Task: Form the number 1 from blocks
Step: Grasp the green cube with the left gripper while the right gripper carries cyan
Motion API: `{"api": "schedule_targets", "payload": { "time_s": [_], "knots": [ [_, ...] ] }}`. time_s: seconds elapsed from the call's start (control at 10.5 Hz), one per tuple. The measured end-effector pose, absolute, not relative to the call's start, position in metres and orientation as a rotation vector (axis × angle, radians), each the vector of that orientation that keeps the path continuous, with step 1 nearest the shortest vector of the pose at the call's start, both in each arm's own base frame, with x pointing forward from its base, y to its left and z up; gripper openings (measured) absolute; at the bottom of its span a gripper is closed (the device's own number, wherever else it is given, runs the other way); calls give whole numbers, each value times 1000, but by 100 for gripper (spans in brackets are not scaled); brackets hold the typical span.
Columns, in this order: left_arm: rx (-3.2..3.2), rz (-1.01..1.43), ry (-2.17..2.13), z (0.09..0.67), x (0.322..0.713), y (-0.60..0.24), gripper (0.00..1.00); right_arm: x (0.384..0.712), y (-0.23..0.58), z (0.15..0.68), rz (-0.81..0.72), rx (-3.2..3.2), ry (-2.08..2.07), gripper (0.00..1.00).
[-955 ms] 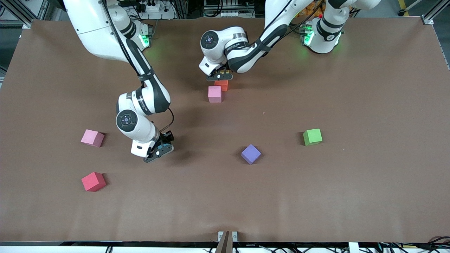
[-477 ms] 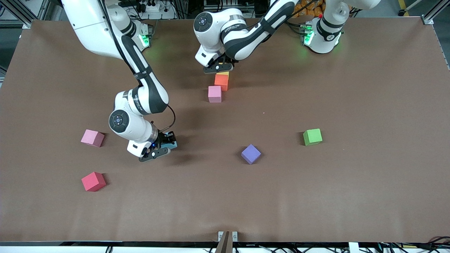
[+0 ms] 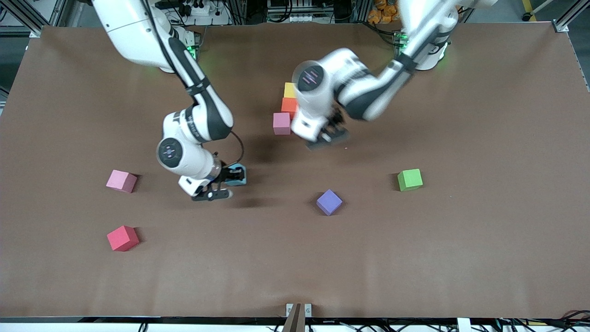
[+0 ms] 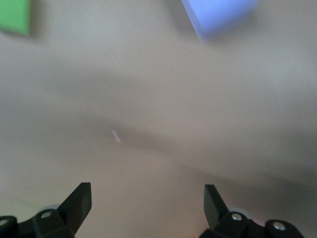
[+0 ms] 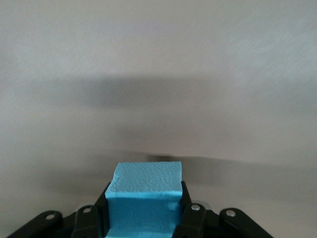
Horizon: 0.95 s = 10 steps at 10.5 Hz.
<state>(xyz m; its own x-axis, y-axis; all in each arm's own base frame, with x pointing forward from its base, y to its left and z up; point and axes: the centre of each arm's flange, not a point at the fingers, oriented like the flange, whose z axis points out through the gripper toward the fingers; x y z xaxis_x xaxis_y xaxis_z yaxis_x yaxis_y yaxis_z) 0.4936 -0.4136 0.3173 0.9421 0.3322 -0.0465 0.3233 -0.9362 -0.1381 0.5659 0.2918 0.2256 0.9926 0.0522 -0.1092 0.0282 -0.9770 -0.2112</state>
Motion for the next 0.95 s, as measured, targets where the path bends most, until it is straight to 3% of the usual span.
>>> {"api": "schedule_targets", "payload": {
  "time_s": [0.19, 0.38, 0.67, 0.95],
  "knots": [
    [-2959, 121, -543, 315, 564, -311, 100, 545, 322, 223, 197, -2930, -78, 53],
    [-2948, 147, -565, 305, 605, -214, 100, 522, 355, 222, 225, -2940, -32, 53],
    [-2996, 168, -543, 278, 619, -127, 100, 494, 392, 221, 258, -2955, 78, 53],
    [-3038, 154, -511, 257, 607, -123, 100, 479, 407, 219, 279, -2964, 135, 53]
  ]
}}
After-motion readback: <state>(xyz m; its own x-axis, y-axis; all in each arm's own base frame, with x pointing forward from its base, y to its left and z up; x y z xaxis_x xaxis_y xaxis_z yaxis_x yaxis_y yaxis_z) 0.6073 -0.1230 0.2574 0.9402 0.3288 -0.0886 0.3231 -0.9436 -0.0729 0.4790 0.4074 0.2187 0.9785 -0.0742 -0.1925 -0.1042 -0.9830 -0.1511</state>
